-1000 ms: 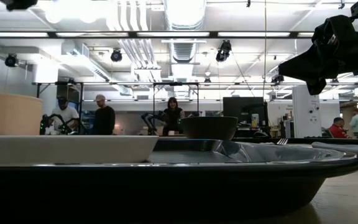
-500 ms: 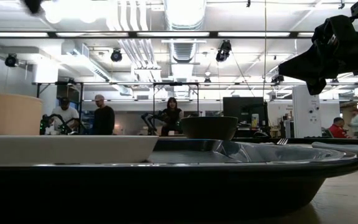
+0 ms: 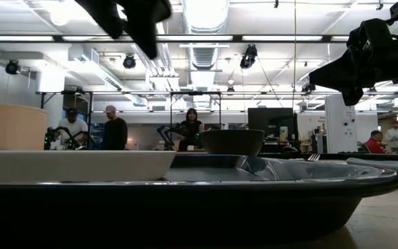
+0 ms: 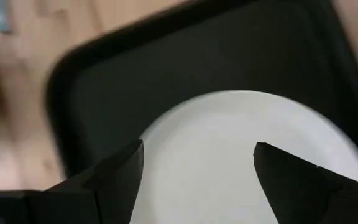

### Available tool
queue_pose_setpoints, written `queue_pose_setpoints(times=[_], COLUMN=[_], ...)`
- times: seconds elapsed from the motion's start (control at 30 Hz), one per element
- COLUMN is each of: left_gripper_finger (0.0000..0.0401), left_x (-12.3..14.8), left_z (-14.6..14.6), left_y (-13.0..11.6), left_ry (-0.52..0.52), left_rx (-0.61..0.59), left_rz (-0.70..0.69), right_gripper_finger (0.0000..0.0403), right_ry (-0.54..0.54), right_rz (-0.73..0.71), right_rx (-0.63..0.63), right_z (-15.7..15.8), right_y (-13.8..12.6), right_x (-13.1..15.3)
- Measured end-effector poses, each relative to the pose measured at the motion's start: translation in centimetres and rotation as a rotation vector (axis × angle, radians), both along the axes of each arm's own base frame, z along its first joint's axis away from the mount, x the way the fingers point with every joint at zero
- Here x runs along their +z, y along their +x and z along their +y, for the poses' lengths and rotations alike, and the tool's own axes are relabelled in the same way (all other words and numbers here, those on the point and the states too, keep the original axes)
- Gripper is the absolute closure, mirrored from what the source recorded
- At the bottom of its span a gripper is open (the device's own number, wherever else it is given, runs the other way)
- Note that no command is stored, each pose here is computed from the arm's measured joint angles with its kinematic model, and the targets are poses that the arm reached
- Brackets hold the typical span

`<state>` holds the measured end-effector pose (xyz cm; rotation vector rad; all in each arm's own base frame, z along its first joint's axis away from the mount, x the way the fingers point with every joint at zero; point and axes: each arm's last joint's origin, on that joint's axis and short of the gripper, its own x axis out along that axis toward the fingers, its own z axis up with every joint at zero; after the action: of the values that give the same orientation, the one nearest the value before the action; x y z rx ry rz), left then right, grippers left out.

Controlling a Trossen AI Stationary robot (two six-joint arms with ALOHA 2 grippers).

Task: Set up tray
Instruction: Put the black bowl on the white plate

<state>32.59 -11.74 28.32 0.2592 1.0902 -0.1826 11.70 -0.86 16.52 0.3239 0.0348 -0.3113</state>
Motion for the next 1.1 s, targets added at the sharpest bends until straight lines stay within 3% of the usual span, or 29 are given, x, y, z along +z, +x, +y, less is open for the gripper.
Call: queue_pose_setpoints(times=[0.2,0.53,0.77,1.1], left_gripper_finger=[0.0121,0.0121,0.0121,0.0121], left_x=[0.3,0.3,-2.0,-7.0], left_z=[4.7,12.1,16.1,18.8], left_y=[1.9,5.7,7.6,8.9], left_ry=[0.072,0.189,0.280,0.289], left_rx=[-0.022,0.010,0.002,-0.057], left_rz=[-0.061,-0.280,-0.290,-0.155], right_gripper_finger=[0.0335,0.0335,0.0335,0.0335], right_ry=[0.000,-0.001,-0.001,-0.002], right_rz=[0.000,0.000,0.000,0.001], right_rx=[-0.001,-0.019,-0.020,-0.020], right_z=[0.0,-0.1,-0.1,-0.1], right_y=[0.0,0.0,0.0,0.0], right_x=[0.0,0.0,0.0,0.0])
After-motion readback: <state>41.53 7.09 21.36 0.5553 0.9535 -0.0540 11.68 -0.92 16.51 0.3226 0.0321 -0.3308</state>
